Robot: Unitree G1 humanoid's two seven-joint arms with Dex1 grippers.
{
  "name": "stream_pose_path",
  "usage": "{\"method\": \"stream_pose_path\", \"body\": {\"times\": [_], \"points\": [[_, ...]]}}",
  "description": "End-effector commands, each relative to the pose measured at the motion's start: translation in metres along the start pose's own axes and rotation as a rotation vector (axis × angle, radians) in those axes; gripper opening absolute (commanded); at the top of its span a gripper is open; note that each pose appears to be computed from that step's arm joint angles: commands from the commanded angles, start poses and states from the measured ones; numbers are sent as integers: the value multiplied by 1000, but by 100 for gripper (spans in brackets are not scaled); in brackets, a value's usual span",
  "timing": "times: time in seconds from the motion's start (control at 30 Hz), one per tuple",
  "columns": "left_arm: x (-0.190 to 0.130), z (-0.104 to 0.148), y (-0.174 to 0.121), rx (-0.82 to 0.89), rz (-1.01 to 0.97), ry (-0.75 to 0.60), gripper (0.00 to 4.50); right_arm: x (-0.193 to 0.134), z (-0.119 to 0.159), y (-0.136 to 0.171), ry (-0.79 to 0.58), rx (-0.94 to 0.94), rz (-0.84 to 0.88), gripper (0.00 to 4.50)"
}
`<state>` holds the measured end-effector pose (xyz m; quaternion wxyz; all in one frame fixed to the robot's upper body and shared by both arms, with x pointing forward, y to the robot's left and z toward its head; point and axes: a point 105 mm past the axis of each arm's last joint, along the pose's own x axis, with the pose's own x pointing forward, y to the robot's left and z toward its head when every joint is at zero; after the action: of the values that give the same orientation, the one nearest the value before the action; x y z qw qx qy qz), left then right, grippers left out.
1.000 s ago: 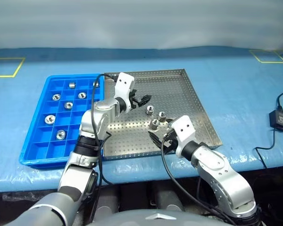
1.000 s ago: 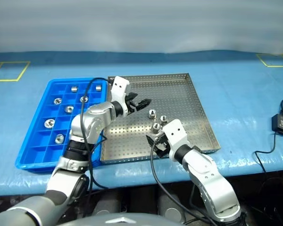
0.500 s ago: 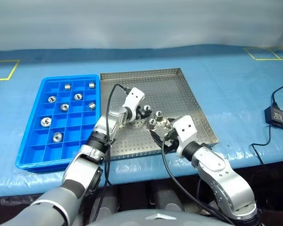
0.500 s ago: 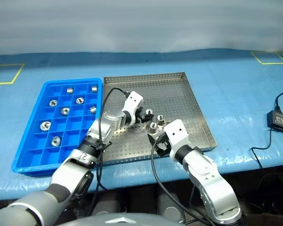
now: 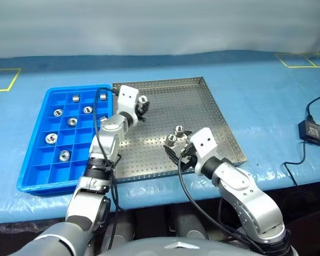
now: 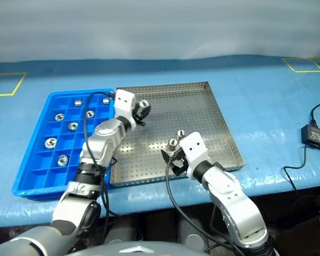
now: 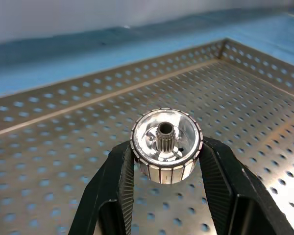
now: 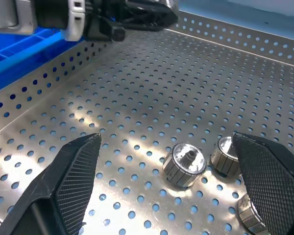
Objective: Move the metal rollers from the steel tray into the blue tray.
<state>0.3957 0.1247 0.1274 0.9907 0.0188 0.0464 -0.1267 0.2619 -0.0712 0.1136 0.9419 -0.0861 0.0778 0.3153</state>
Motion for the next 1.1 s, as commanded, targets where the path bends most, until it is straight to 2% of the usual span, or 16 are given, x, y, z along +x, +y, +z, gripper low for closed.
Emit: {"method": "stream_pose_path", "body": {"times": [0.03,0.27,0.43,0.7,0.9,0.97,1.03,1.1], "points": [[-36,21,34,36,182,-86,164,12,17,12,-58,-31,97,450],[-105,13,64,60,427,-38,164,41,32,45,-104,-88,334,450],[-144,5,75,93,567,15,164,50,37,66,-129,-104,451,450],[-182,-20,75,50,721,114,164,53,35,82,-132,-116,542,450],[-199,-35,76,31,839,181,164,53,34,81,-129,-122,550,450],[-199,-44,70,1,811,216,164,53,34,81,-129,-121,548,450],[-196,-48,66,-19,783,231,238,53,34,80,-129,-122,545,450],[-185,-40,63,-14,739,190,299,52,34,78,-129,-121,529,450]]}}
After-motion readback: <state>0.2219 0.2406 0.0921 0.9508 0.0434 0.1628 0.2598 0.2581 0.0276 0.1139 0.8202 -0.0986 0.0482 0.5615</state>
